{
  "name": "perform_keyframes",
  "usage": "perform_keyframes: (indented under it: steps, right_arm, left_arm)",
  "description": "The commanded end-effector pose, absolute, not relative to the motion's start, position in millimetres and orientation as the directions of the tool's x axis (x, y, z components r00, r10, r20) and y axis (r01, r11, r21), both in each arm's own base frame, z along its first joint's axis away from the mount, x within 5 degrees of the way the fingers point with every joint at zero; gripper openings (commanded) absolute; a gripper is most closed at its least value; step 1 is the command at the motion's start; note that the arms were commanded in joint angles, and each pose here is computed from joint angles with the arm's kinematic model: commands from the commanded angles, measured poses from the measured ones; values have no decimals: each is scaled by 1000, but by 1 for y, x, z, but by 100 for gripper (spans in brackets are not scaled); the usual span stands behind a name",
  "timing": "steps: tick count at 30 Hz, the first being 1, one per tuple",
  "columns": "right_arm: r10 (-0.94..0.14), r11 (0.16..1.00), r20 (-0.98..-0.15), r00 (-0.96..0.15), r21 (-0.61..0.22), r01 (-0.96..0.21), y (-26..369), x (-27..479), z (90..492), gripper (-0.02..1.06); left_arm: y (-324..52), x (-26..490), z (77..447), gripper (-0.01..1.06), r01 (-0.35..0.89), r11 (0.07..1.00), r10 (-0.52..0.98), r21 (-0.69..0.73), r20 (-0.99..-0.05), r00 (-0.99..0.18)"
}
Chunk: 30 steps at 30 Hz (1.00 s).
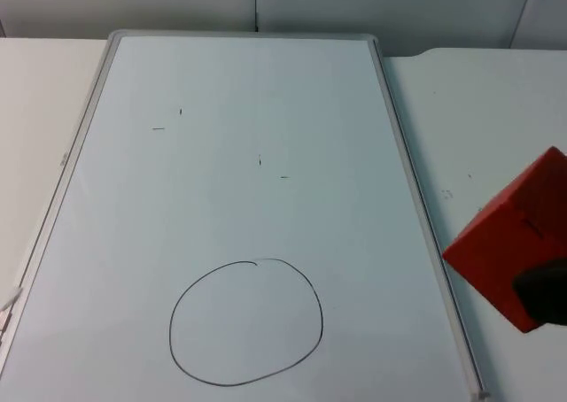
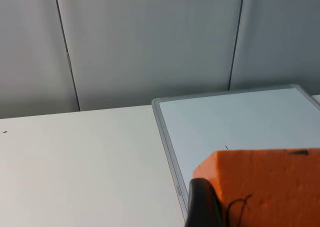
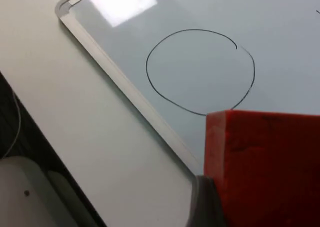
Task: Pick up one cube with the left hand and another cube with the right hand. First place the cube in the right hand at the target position, then stack the cube in the left hand on top.
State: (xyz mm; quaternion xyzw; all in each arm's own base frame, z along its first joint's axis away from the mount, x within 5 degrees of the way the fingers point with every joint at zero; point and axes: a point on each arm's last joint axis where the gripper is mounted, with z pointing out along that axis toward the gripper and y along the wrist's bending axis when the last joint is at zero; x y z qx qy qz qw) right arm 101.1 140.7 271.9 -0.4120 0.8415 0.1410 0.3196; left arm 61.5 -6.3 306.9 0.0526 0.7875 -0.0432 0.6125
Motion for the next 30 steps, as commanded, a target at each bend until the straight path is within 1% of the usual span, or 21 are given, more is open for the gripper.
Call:
perform_keyframes:
  steps: [1,2,3,7,8,11,13,18,19,23,30]
  right_arm:
    - [-599,638,-637,-485,-14,-770,147,106,265,0]
    - [-605,651,-613,-508,-13,-759,151,109,258,0]
    - [-605,651,-613,-508,-13,-759,151,109,258,0]
    - [-594,714,-527,-608,2,-700,172,125,230,0]
    - [-594,714,-527,-608,2,-700,172,125,230,0]
    - [-591,735,-491,-640,-1,-678,192,139,215,0]
    - [-594,733,-490,-638,-1,-681,200,144,213,0]
    - [-630,705,-484,-607,-29,-709,238,169,194,0]
    - [-630,705,-484,-607,-29,-709,238,169,194,0]
    - [-652,698,-447,-613,-36,-715,258,182,171,0]
    - [-664,690,-426,-615,-32,-723,278,194,146,0]
  left_arm:
    - [-6,61,308,0,140,990,29,-3,-974,-223]
    - [-6,61,308,0,140,990,29,-3,-974,-223]
    - [-6,61,308,0,140,990,29,-3,-974,-223]
    - [-6,61,308,0,140,990,29,-3,-974,-223]
    - [-6,61,308,0,140,990,29,-3,-974,-223]
    - [-6,61,308,0,140,990,31,0,-974,-223]
    - [-6,61,308,0,140,990,31,0,-974,-223]
    - [-6,61,308,0,140,990,31,0,-974,-223]
    - [-6,61,308,0,140,990,31,0,-974,-223]
    - [-6,61,308,0,140,990,31,0,-974,-223]
    - [-6,61,308,0,140,990,31,0,-974,-223]
